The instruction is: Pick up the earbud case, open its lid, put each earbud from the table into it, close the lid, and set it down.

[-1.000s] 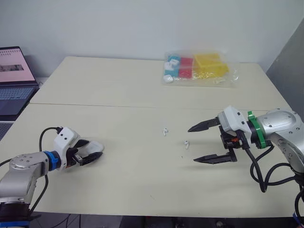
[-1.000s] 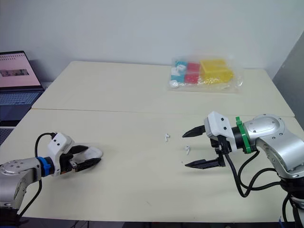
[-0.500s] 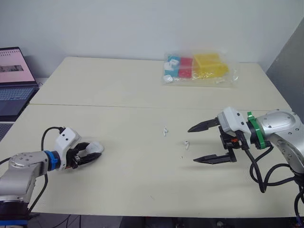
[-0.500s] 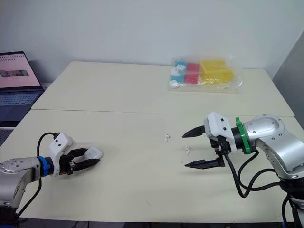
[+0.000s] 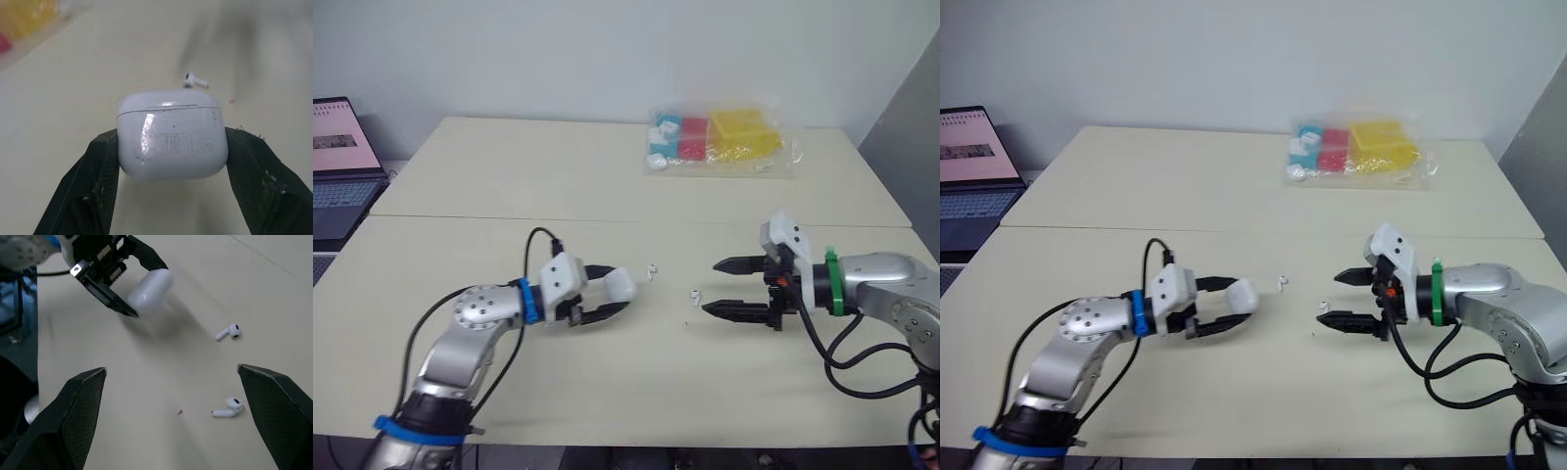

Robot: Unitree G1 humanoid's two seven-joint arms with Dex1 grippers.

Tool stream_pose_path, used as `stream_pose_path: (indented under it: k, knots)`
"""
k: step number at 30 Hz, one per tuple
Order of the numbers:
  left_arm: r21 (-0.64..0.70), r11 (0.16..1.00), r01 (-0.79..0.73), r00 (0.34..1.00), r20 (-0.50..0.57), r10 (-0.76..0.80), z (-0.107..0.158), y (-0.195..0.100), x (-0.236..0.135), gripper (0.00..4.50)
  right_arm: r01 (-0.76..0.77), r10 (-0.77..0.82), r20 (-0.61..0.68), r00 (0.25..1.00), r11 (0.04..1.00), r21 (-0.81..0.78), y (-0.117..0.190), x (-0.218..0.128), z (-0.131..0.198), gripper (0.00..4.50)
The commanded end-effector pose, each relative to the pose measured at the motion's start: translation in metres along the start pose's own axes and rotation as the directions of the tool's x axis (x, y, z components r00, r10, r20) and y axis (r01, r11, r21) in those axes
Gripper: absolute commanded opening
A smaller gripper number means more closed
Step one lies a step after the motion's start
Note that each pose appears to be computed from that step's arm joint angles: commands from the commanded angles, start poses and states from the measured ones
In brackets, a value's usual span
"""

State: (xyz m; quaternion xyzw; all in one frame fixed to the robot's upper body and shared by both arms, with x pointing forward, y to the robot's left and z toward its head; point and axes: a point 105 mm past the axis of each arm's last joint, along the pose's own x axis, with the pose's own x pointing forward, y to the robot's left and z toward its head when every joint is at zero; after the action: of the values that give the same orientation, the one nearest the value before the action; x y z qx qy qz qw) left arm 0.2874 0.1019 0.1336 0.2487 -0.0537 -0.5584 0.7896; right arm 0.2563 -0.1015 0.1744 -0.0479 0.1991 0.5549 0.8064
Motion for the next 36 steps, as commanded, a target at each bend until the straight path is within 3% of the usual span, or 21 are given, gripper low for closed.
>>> stream_pose_path:
  k: [1,7,19,22,30,31,36]
  knots:
    - [0.184,0.983,0.014,0.997,0.07,-0.027,0.016,-0.001,0.014,2.78,0.011,-0.013,0.032,0.999,0.998,0.06,0.008,0.01,0.009,4.5]
    - [0.295,0.955,0.016,0.985,0.158,-0.065,0.03,-0.006,0.025,2.78,0.005,-0.024,0.094,0.995,0.98,0.197,0.01,0.026,0.012,4.5]
    - [0.27,0.963,-0.017,0.974,0.223,-0.045,0.039,-0.004,0.025,2.78,-0.033,-0.007,0.13,0.991,0.952,0.303,0.006,0.036,0.012,4.5]
    - [0.26,0.965,-0.027,0.971,0.236,-0.036,0.04,-0.005,0.025,2.78,-0.074,0.031,0.135,0.99,0.941,0.33,0.006,0.034,0.012,3.88]
    - [0.279,0.959,-0.037,0.967,0.251,-0.036,0.046,-0.004,0.026,2.78,-0.114,0.066,0.146,0.987,0.929,0.352,0.007,0.034,0.014,0.93]
    - [0.277,0.96,-0.048,0.965,0.26,-0.027,0.047,-0.003,0.026,2.78,-0.122,0.075,0.145,0.987,0.928,0.352,0.008,0.034,0.014,0.75]
    - [0.284,0.956,-0.078,0.959,0.282,-0.005,0.051,-0.001,0.028,2.78,-0.136,0.086,0.15,0.985,0.92,0.367,0.008,0.034,0.015,0.76]
